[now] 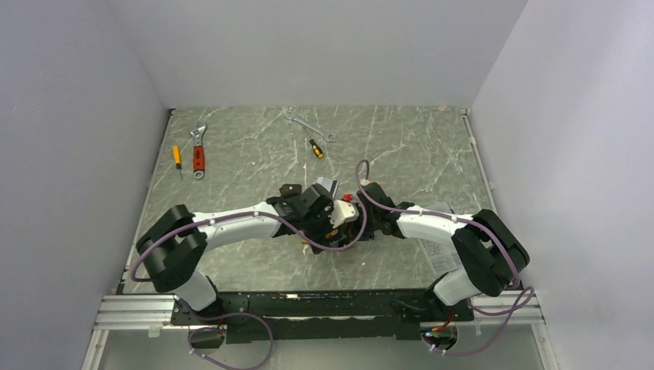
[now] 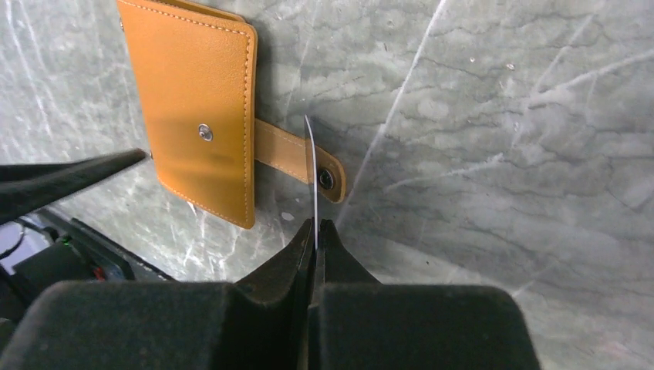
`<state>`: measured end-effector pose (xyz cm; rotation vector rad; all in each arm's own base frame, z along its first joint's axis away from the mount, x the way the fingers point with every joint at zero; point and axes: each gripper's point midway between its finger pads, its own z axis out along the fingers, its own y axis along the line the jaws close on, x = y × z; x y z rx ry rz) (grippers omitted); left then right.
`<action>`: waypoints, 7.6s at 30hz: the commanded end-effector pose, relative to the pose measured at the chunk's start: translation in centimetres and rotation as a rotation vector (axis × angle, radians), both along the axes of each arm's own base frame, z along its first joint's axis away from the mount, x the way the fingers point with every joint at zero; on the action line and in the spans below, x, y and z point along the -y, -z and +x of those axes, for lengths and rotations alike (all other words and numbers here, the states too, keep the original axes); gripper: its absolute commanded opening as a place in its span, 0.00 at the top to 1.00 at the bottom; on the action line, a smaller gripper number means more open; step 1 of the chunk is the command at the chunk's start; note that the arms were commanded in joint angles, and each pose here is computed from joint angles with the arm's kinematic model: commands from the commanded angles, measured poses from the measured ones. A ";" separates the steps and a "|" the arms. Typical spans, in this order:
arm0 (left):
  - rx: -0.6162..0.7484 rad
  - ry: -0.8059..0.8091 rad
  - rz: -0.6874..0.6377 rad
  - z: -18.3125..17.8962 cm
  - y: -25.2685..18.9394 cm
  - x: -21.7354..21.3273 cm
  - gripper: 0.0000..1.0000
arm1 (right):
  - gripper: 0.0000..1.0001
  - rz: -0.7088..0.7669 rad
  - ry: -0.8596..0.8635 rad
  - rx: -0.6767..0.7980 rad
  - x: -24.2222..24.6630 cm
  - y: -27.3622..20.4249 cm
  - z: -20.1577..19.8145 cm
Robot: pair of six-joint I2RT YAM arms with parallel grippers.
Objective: Put the credit cards into the card holder
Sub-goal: Open the card holder at the center of the board, then insert the credit card into the card holder.
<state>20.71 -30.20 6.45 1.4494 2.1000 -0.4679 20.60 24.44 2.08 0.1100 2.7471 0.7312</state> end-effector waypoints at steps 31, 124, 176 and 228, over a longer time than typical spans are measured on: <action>0.443 -0.144 0.177 6.0 -2.6 -0.6 0.18 | 1.00 -0.141 0.092 -0.141 6.7 7.8 -4.4; -0.179 -0.264 -0.040 5.4 -1.8 -5.9 1.00 | 1.00 0.114 -0.084 0.167 -1.6 -5.0 -1.4; -0.170 -0.253 -0.019 5.3 -1.3 -6.1 1.00 | 1.00 0.077 -0.127 0.133 -0.5 -3.5 -2.8; -0.172 -0.251 0.014 5.4 -0.2 -6.7 1.00 | 1.00 0.145 -0.146 0.034 -2.6 1.2 -2.4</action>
